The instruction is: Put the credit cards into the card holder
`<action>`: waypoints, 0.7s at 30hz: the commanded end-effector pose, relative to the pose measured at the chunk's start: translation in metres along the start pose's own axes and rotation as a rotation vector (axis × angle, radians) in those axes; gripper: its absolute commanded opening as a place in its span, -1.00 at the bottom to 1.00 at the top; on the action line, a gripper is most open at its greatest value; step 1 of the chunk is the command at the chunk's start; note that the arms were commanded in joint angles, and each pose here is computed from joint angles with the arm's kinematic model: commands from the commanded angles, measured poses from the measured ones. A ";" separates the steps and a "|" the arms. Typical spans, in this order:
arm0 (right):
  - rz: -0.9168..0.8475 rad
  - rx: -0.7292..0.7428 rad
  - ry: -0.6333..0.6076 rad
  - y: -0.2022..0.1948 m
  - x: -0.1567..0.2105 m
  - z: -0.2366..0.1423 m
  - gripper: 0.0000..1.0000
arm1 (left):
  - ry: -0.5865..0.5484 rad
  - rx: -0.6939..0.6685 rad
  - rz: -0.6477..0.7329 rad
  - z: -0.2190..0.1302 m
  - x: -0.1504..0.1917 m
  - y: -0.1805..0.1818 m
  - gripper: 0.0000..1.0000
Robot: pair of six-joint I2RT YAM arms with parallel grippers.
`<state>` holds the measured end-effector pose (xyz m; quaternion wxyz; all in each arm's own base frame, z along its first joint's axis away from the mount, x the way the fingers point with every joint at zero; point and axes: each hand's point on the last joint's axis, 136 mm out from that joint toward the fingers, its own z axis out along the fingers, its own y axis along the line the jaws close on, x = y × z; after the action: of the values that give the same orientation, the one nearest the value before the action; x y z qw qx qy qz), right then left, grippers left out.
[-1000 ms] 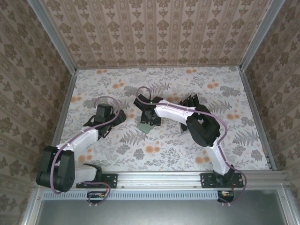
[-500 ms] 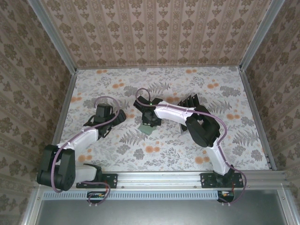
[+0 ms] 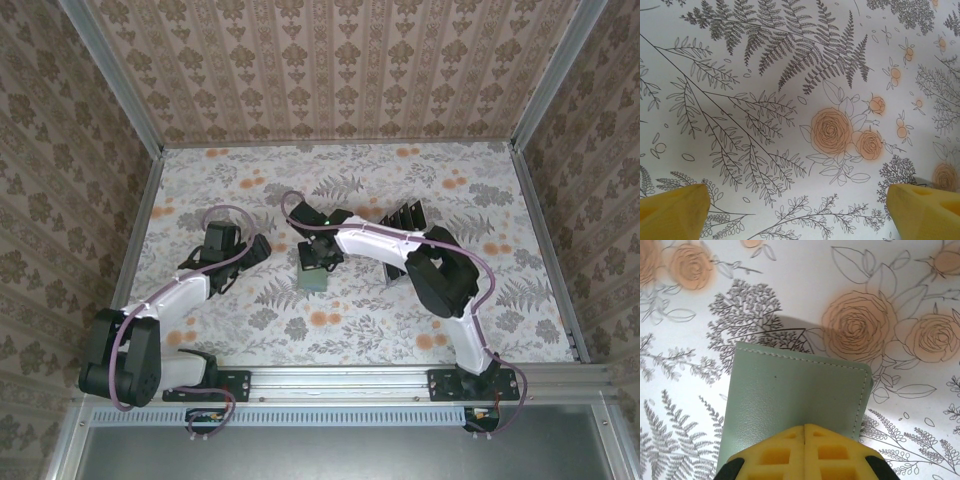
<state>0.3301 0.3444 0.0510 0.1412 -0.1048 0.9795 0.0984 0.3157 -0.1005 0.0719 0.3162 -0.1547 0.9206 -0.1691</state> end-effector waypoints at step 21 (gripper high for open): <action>-0.031 -0.155 -0.173 0.013 -0.013 -0.057 -1.00 | 0.164 0.297 -0.161 0.016 0.025 -0.073 0.87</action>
<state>0.3222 0.3441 0.0900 0.1965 -0.1343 0.9584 0.1577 0.3106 -0.1629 0.0586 0.2405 -0.1524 0.9111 -0.2979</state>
